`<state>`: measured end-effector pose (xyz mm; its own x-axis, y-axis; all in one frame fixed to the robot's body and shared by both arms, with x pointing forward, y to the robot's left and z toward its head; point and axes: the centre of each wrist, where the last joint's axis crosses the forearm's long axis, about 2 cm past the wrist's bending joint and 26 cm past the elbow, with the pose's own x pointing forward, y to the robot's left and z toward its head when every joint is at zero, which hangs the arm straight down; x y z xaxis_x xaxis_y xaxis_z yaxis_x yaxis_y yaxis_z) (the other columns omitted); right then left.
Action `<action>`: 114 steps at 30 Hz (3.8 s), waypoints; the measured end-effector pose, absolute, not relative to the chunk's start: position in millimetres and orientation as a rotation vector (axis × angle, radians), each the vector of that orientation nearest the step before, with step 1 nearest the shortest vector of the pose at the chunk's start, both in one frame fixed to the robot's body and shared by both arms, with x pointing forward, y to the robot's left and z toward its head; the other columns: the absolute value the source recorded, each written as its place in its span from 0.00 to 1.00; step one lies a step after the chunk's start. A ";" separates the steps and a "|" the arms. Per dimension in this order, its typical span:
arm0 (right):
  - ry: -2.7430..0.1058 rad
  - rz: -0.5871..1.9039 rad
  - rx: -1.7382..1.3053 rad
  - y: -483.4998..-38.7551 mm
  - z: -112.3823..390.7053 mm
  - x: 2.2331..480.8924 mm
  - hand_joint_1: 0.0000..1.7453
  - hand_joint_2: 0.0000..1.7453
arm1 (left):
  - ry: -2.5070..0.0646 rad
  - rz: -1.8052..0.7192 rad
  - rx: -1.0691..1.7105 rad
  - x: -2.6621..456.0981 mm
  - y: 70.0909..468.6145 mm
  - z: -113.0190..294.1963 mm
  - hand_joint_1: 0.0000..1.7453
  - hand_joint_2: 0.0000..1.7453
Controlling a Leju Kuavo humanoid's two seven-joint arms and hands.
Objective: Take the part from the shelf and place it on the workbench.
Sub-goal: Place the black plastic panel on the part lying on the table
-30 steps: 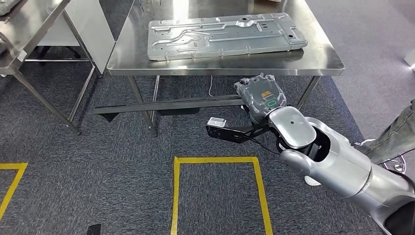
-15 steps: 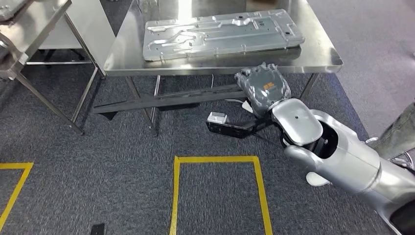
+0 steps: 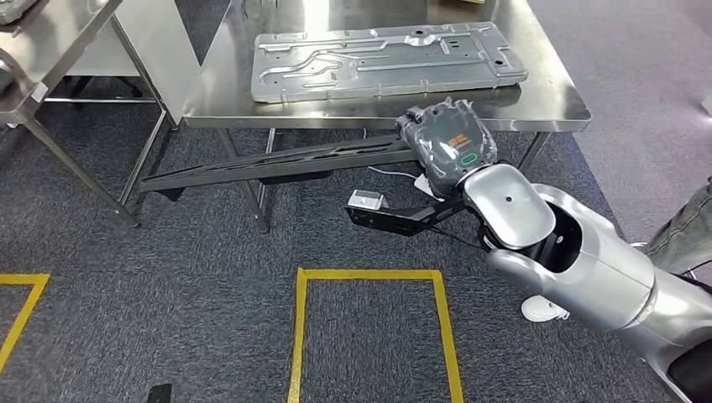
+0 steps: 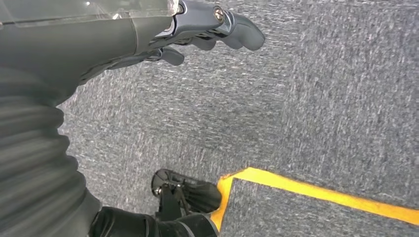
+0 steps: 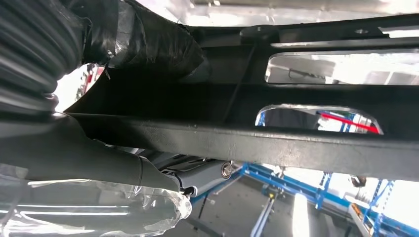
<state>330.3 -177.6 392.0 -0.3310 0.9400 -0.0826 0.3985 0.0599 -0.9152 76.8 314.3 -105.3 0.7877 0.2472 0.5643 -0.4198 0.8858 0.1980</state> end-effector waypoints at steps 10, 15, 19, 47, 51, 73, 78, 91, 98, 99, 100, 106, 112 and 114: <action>-1.824 1.270 -1.338 -165.5 401.1 326.9 1.00 1.00 | -0.517 0.363 0.308 78.0 315.7 -105.1 0.00 1.00; -1.863 1.280 -1.329 -154.3 407.4 323.7 1.00 1.00 | -0.504 0.363 0.300 78.4 316.7 -105.0 0.00 1.00; -1.880 1.293 -1.319 -147.5 408.2 321.6 1.00 1.00 | -0.502 0.361 0.304 77.6 319.2 -105.0 0.00 1.00; -1.882 1.296 -1.347 -142.7 414.9 328.6 1.00 1.00 | -0.527 0.350 0.313 78.1 331.3 -104.3 0.00 1.00; -1.876 1.298 -1.345 -142.9 413.5 330.1 1.00 1.00 | -0.520 0.349 0.315 76.0 331.9 -104.6 0.00 1.00; -1.840 1.305 -1.363 -146.2 404.4 333.1 1.00 1.00 | -0.513 0.365 0.333 75.7 334.8 -104.4 0.00 1.00; -1.831 1.301 -1.383 -148.3 403.5 333.7 1.00 1.00 | -0.515 0.365 0.335 76.6 335.2 -104.2 0.00 1.00; -1.805 1.308 -1.383 -153.4 397.0 335.2 1.00 1.00 | -0.502 0.359 0.341 73.5 338.6 -104.5 0.00 1.00; -1.756 1.323 -1.395 -159.4 390.5 335.5 1.00 1.00 | -0.494 0.361 0.344 73.8 337.8 -104.5 0.00 1.00; -1.753 1.323 -1.398 -160.5 390.2 335.5 1.00 1.00 | -0.488 0.362 0.346 73.5 337.4 -104.5 0.00 1.00; -1.749 1.323 -1.400 -161.7 389.8 335.4 1.00 1.00 | -0.483 0.363 0.347 73.7 336.9 -104.5 0.00 1.00; -1.729 1.326 -1.407 -167.0 386.3 334.1 1.00 1.00 | -0.468 0.366 0.357 74.3 337.2 -104.3 0.00 1.00; -1.703 1.333 -1.396 -172.1 378.4 333.8 1.00 1.00 | -0.468 0.367 0.357 74.4 336.4 -104.4 0.00 1.00; -1.697 1.333 -1.395 -173.7 376.8 334.0 1.00 1.00 | -0.468 0.366 0.357 73.9 336.5 -104.5 0.00 1.00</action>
